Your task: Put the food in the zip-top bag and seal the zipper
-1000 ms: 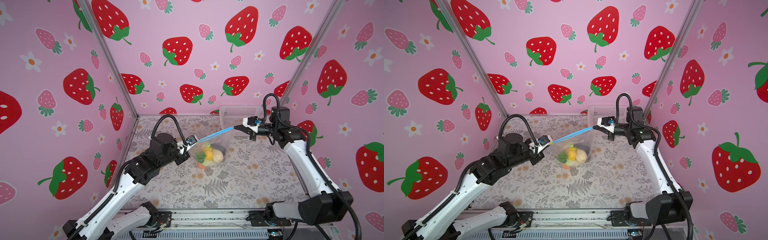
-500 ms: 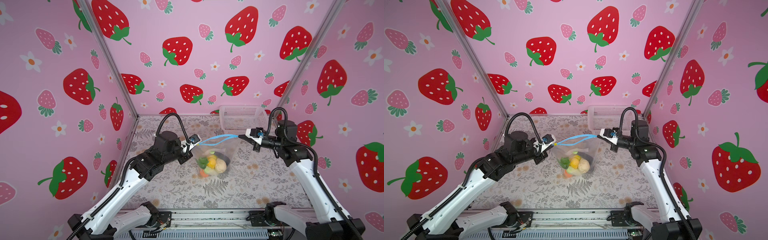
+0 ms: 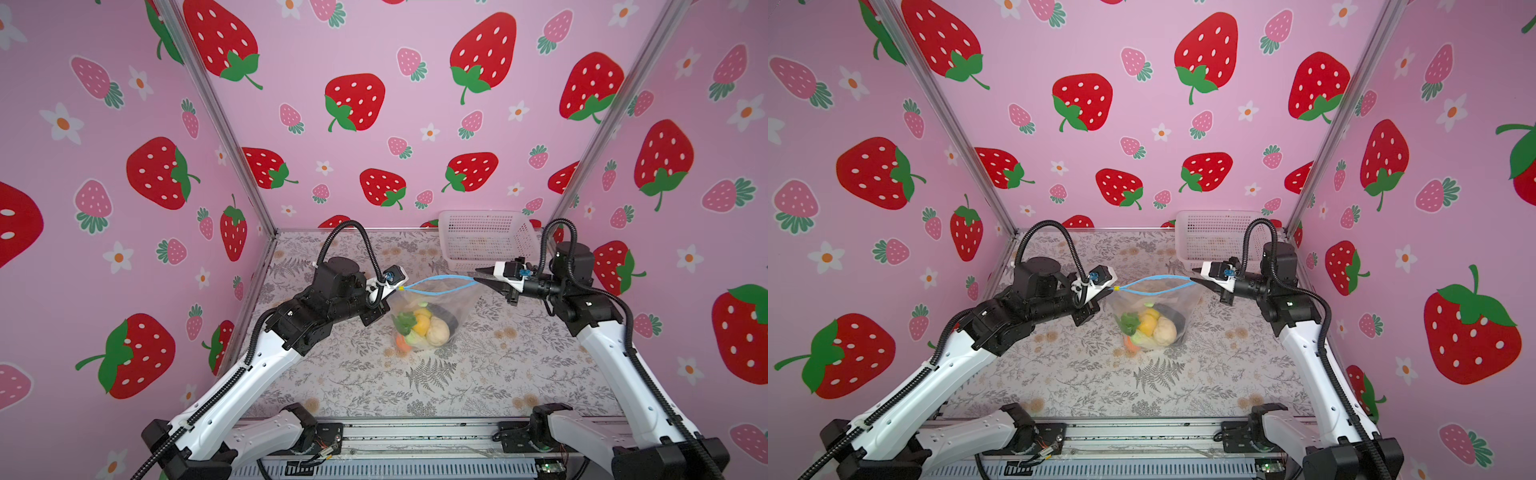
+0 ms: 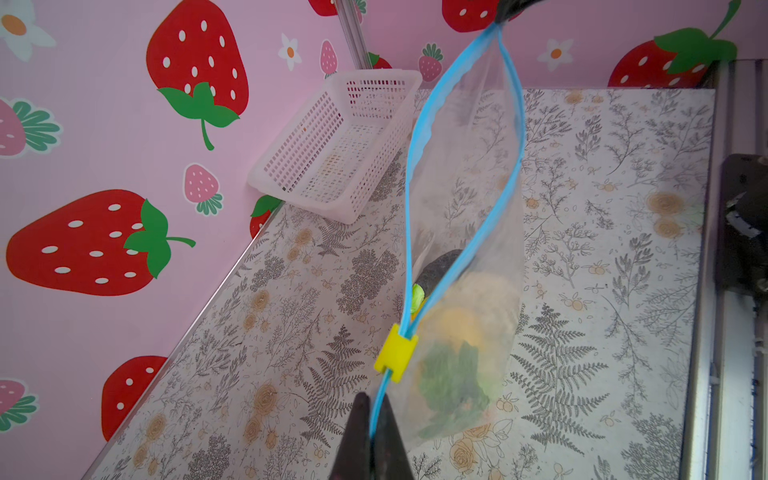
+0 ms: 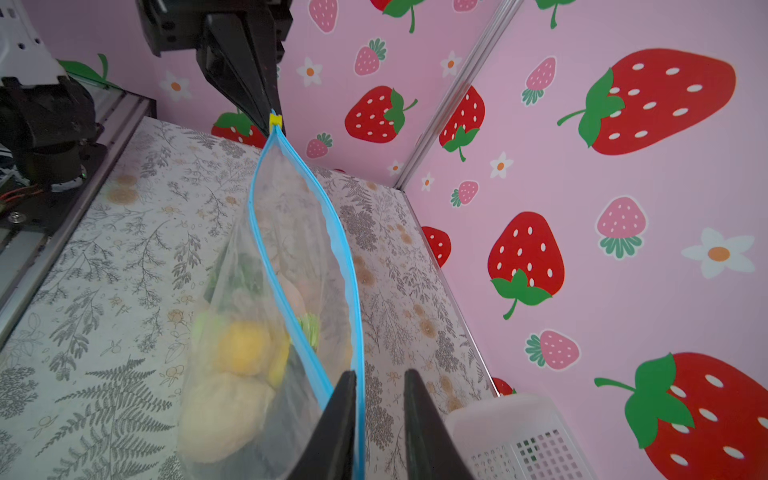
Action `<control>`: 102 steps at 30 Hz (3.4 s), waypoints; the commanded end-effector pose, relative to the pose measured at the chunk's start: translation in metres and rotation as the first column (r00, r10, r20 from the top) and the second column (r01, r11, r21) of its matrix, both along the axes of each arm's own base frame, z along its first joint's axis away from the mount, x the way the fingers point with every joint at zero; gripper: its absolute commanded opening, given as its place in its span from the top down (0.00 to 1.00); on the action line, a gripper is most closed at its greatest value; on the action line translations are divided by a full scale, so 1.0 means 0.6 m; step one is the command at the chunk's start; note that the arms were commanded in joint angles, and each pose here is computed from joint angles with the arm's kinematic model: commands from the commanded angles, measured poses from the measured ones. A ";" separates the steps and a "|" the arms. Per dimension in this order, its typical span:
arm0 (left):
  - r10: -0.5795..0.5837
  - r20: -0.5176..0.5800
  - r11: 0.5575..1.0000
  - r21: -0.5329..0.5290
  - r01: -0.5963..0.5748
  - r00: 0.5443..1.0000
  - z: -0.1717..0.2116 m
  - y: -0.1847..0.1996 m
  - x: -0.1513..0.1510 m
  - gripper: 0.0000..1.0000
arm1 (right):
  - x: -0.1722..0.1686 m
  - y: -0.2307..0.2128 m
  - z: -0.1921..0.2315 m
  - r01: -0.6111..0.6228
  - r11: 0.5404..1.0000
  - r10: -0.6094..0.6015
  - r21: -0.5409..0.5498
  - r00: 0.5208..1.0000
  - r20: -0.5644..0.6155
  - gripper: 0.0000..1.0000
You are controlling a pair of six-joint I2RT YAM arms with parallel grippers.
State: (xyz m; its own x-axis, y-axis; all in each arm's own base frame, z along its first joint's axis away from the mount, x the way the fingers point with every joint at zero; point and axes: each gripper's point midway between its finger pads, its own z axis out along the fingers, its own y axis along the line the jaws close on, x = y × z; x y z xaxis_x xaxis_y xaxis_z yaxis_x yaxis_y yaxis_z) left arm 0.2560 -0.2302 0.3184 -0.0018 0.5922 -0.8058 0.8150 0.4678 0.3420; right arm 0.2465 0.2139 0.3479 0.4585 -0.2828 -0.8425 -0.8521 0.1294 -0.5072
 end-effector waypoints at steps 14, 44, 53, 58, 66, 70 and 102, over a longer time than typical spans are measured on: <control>-0.033 0.062 0.999 -0.033 0.035 0.998 0.044 -0.002 -0.009 1.00 | -0.083 0.174 0.029 -0.344 0.938 0.343 -0.042 0.939 -0.018 0.64; -0.026 0.078 0.998 -0.057 0.031 0.997 0.052 -0.001 -0.010 1.00 | -0.085 0.279 0.015 -0.294 0.951 0.265 -0.096 0.934 -0.240 0.60; -0.021 0.084 0.998 -0.056 0.026 0.996 0.052 0.001 -0.010 1.00 | -0.090 0.287 0.011 -0.320 0.941 0.287 -0.105 0.925 -0.248 0.73; -0.019 0.087 0.998 -0.057 0.024 0.996 0.053 0.002 -0.010 1.00 | -0.091 0.288 0.010 -0.326 0.939 0.292 -0.109 0.924 -0.248 0.77; -0.017 0.084 0.998 -0.057 0.022 0.996 0.052 0.002 -0.009 1.00 | -0.095 0.287 0.015 -0.333 0.936 0.300 -0.113 0.924 -0.236 0.87; -0.017 0.088 0.998 -0.056 0.022 0.996 0.053 0.002 -0.009 1.00 | -0.093 0.285 0.016 -0.326 0.938 0.294 -0.118 0.928 -0.228 0.90; 0.097 0.051 0.993 -0.072 -0.093 0.994 0.036 0.044 0.007 1.00 | -0.063 0.267 0.017 -0.239 0.953 0.202 -0.187 0.959 -0.197 0.98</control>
